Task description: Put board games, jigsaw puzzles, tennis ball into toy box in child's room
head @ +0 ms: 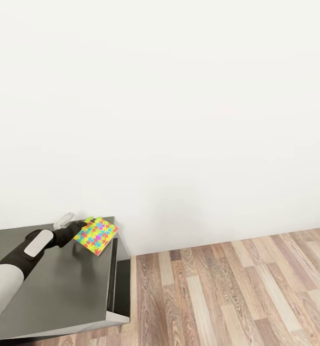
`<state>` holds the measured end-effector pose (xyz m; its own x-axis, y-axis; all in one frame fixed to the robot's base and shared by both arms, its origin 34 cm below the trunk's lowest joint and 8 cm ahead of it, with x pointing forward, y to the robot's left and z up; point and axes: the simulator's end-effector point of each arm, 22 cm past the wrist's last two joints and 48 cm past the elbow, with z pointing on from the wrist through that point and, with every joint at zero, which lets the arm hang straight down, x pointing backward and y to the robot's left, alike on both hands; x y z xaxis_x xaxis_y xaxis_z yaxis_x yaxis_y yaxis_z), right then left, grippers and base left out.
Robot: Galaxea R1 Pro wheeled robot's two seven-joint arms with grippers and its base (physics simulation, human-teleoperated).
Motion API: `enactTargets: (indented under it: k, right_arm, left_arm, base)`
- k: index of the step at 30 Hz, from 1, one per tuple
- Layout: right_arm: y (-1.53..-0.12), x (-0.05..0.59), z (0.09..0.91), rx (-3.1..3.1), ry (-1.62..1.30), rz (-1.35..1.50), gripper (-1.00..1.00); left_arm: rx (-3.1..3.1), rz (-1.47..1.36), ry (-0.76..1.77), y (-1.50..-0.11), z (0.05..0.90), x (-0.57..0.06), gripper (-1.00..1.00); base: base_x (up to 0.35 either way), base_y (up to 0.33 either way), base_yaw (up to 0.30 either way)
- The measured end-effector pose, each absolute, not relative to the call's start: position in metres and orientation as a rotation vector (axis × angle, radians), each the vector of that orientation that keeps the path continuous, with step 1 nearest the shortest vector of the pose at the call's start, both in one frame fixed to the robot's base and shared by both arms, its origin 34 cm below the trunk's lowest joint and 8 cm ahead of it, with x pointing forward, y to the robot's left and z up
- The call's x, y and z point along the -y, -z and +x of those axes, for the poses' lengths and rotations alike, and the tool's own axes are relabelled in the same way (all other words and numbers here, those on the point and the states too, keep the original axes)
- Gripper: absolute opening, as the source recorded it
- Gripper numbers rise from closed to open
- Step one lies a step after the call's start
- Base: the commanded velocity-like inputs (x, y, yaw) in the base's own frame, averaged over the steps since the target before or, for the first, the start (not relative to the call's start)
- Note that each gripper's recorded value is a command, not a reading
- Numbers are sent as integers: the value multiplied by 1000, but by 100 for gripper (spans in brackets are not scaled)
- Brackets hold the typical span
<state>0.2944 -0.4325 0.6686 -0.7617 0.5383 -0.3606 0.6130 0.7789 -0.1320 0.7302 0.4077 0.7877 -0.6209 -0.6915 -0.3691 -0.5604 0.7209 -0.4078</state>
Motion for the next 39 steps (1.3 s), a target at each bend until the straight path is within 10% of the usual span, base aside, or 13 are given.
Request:
enactTargets:
  k: [39]
  right_arm:
    - [-668, 433, 294, -2669, 351, 888, 100]
  left_arm:
    - [-2419, -953, 345, -787, 730, -408, 100]
  base:
    - [20, -12, 0]
